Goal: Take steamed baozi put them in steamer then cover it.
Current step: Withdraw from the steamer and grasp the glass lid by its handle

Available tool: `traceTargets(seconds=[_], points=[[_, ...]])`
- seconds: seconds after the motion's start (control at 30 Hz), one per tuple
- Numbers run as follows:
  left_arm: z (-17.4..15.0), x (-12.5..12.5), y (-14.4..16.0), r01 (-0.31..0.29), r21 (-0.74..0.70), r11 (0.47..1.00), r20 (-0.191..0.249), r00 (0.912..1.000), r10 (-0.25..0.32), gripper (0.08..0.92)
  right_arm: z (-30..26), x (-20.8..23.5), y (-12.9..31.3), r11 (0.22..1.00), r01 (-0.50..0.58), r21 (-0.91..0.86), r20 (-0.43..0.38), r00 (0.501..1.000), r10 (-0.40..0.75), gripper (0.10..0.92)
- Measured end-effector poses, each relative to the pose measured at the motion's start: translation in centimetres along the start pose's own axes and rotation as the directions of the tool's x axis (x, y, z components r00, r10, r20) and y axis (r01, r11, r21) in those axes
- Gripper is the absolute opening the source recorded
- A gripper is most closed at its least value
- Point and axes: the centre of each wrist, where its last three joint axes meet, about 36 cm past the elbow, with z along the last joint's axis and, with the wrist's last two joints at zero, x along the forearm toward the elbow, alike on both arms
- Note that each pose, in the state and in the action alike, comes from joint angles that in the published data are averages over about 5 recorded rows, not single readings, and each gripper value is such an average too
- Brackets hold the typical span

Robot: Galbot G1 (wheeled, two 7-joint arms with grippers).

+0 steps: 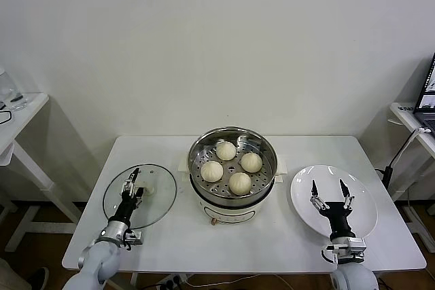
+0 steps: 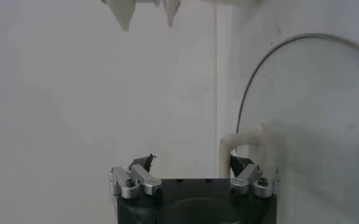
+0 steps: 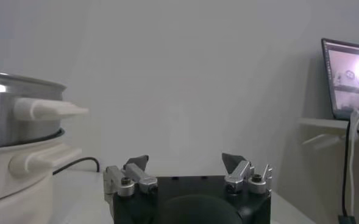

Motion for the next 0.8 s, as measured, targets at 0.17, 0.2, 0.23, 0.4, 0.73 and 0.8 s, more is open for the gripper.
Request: traceTargets(seconds=[0.17,0.2,0.23,0.4,0.73,0.8], points=[[0.1,-0.6,-0.1,-0.001,-0.001,1.000,-0.004,1.0000,0.001,0.823,-0.2,0.0,0.0,1.000,0.002,0.003,0.005,1.000,-0.002,0.823],[0.1,-0.6,-0.2,-0.001,-0.002,1.000,-0.004,1.0000,0.001,0.823,-0.2,-0.1,0.0,1.000,0.003,0.004,0.006,1.000,-0.003,0.823],[0.1,-0.7,-0.2,-0.002,-0.002,1.000,-0.005,1.0000,0.002,0.823,-0.2,-0.1,0.0,1.000,0.003,0.004,0.006,1.000,-0.003,0.823],[0.1,-0.8,-0.5,-0.007,-0.007,1.000,-0.009,0.9999,0.007,0.808,-0.3,-0.1,0.0,1.000,0.004,0.006,0.010,1.000,-0.004,0.823],[0.2,-1.0,-0.9,-0.019,-0.009,1.000,-0.020,0.9996,0.019,0.547,-0.5,-0.2,0.0,1.000,0.010,0.010,0.014,1.000,-0.010,0.823],[0.2,-1.0,-1.1,-0.023,-0.010,1.000,-0.022,0.9995,0.023,0.487,-0.5,-0.3,0.0,1.000,0.011,0.011,0.015,1.000,-0.011,0.823]])
